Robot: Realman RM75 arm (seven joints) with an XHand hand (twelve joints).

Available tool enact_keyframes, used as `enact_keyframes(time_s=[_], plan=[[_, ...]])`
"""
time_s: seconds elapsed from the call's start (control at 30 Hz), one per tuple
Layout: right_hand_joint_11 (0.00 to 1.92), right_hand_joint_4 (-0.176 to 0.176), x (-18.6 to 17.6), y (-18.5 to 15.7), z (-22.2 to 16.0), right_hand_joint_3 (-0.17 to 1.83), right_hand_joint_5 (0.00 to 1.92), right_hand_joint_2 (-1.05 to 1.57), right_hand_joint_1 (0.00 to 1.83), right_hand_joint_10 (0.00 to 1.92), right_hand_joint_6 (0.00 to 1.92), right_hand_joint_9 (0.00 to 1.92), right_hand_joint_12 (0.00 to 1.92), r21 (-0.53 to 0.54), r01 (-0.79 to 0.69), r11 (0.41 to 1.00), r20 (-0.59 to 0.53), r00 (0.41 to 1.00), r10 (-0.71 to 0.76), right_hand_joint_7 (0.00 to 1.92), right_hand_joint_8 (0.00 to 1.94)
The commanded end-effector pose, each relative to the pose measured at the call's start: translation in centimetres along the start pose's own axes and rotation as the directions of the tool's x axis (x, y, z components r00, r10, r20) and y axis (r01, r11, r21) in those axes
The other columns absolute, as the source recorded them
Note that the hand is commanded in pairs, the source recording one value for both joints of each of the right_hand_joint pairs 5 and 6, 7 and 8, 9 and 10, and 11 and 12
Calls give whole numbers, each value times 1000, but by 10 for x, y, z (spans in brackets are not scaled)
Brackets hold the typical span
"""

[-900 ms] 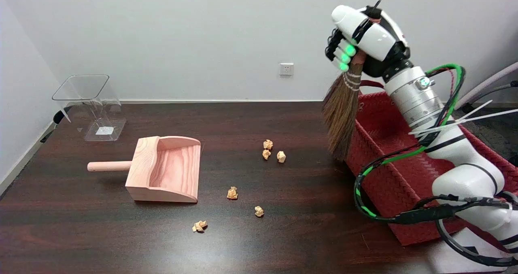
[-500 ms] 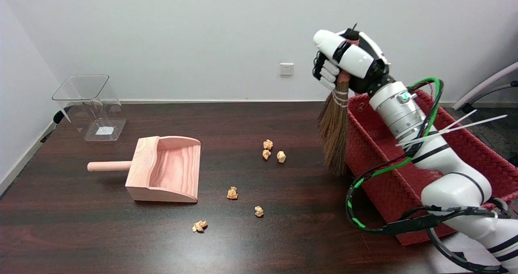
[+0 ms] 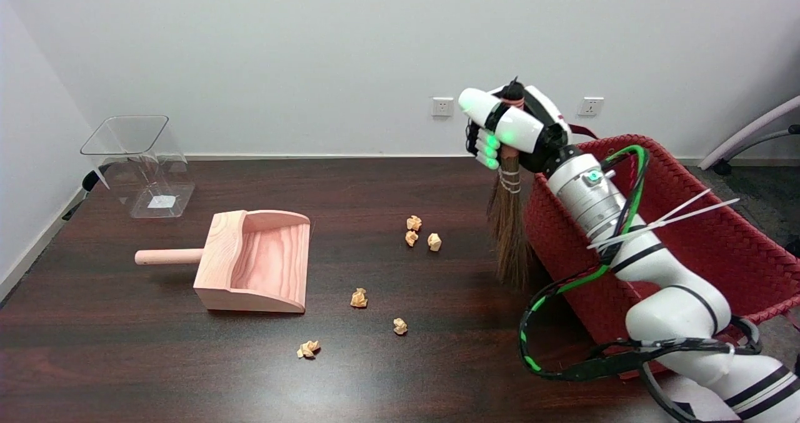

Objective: Sweep the paper balls into the dustpan.

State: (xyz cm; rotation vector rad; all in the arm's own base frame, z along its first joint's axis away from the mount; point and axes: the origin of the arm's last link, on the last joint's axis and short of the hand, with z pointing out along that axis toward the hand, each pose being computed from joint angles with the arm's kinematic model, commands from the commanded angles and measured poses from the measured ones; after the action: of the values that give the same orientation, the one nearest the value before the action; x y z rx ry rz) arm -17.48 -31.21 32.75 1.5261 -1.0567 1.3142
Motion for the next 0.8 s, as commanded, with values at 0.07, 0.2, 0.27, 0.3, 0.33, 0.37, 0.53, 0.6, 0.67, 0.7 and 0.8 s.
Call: enact_keyframes(time_s=[0.07, 0.2, 0.27, 0.3, 0.33, 0.37, 0.53, 0.6, 0.67, 0.7, 0.8], plan=[[1920, 0, -21, 35, -2, 550, 1920, 1263, 897, 1920, 1920, 1920, 1920, -34, 35, 999, -15, 999, -35, 1920, 1920], [1920, 0, -20, 42, 1, 533, 1920, 1249, 912, 1920, 1920, 1920, 1920, -43, 59, 997, -21, 998, -60, 1920, 1920], [1920, 0, -22, 42, 3, 533, 1920, 1239, 912, 1920, 1920, 1920, 1920, -36, 64, 997, -21, 998, -65, 1920, 1920], [1920, 0, -22, 43, 4, 531, 1920, 1236, 912, 1920, 1920, 1920, 1920, -31, 63, 998, -25, 998, -64, 1920, 1920], [1920, 0, -23, 44, 5, 528, 1920, 1234, 913, 1920, 1920, 1920, 1920, -28, 60, 998, -25, 998, -61, 1920, 1920], [1920, 0, -23, 45, 7, 527, 1920, 1232, 913, 1920, 1920, 1920, 1920, -23, 54, 998, -31, 998, -55, 1920, 1920], [1920, 0, -27, 51, 14, 523, 1920, 1223, 913, 1920, 1920, 1920, 1920, 7, 33, 999, -43, 999, -33, 1920, 1920], [1920, 0, -28, 51, 19, 522, 1920, 1218, 913, 1920, 1920, 1920, 1920, 12, 33, 999, -38, 999, -32, 1920, 1920], [1920, 0, -28, 51, 24, 522, 1920, 1209, 913, 1920, 1920, 1920, 1920, 19, 45, 999, -33, 998, -44, 1920, 1920], [1920, 0, -28, 51, 27, 522, 1920, 1205, 914, 1920, 1920, 1920, 1920, 25, 52, 998, -29, 998, -51, 1920, 1920], [1920, 0, -27, 51, 32, 518, 1920, 1189, 914, 1920, 1920, 1920, 1920, 36, 56, 998, -21, 998, -55, 1920, 1920]])
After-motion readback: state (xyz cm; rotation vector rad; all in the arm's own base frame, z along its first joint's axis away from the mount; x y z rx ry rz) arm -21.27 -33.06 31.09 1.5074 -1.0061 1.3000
